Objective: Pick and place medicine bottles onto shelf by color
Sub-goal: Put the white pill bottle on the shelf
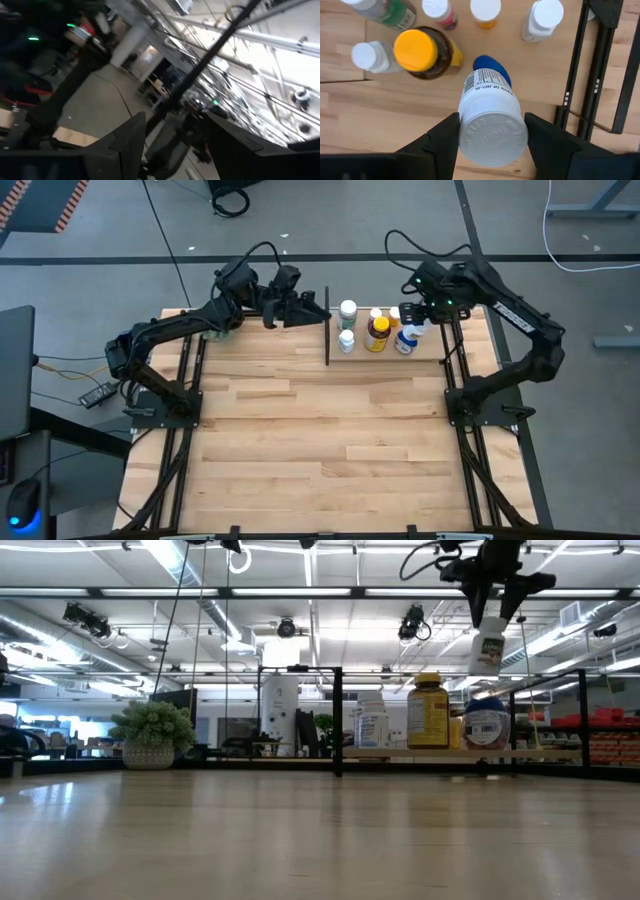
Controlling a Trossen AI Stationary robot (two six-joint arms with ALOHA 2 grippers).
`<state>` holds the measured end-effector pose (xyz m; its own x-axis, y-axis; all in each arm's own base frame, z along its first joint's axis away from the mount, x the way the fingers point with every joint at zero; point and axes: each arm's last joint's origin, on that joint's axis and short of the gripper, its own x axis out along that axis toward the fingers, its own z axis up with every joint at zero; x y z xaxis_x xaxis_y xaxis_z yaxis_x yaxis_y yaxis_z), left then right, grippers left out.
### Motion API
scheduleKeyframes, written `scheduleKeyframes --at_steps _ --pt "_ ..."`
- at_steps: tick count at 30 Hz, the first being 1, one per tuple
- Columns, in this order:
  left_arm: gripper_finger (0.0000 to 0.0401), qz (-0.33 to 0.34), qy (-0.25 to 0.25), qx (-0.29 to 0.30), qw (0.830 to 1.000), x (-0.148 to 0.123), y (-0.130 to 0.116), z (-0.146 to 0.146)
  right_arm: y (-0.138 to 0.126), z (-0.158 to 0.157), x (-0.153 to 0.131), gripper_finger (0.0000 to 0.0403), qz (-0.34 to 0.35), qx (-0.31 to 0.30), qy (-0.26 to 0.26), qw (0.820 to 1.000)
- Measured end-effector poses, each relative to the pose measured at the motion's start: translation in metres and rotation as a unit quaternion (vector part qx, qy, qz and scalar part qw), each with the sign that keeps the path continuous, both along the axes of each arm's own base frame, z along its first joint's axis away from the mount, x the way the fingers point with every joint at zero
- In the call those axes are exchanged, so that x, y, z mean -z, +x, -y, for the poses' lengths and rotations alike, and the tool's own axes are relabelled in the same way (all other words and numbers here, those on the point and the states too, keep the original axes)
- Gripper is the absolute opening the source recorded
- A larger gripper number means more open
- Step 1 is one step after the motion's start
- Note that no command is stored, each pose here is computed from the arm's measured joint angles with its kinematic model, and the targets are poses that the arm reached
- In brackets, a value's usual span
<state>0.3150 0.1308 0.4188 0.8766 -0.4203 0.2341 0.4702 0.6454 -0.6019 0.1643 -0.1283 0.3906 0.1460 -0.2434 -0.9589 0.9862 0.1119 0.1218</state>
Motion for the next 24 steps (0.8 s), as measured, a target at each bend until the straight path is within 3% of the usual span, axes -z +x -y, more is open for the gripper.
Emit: scheduleKeyframes --at_steps 5,13,18,24 --pt "0.019 0.006 0.022 0.03 0.999 -0.009 -0.013 -0.001 -0.007 0.011 0.001 0.0212 -0.01 -0.001 -0.002 1.0" --pt "0.0173 0.01 0.033 0.005 0.999 -0.015 -0.031 -0.021 -0.043 0.014 -0.013 0.021 -0.009 0.018 -0.046 0.999" --pt "0.0172 0.006 0.036 0.004 0.999 -0.014 -0.034 -0.026 -0.044 0.023 -0.009 0.021 -0.013 -0.007 -0.03 0.999" --pt "0.0172 0.004 0.035 0.006 0.999 -0.014 -0.034 -0.026 -0.043 0.032 0.022 0.021 -0.062 -0.078 0.02 0.995"
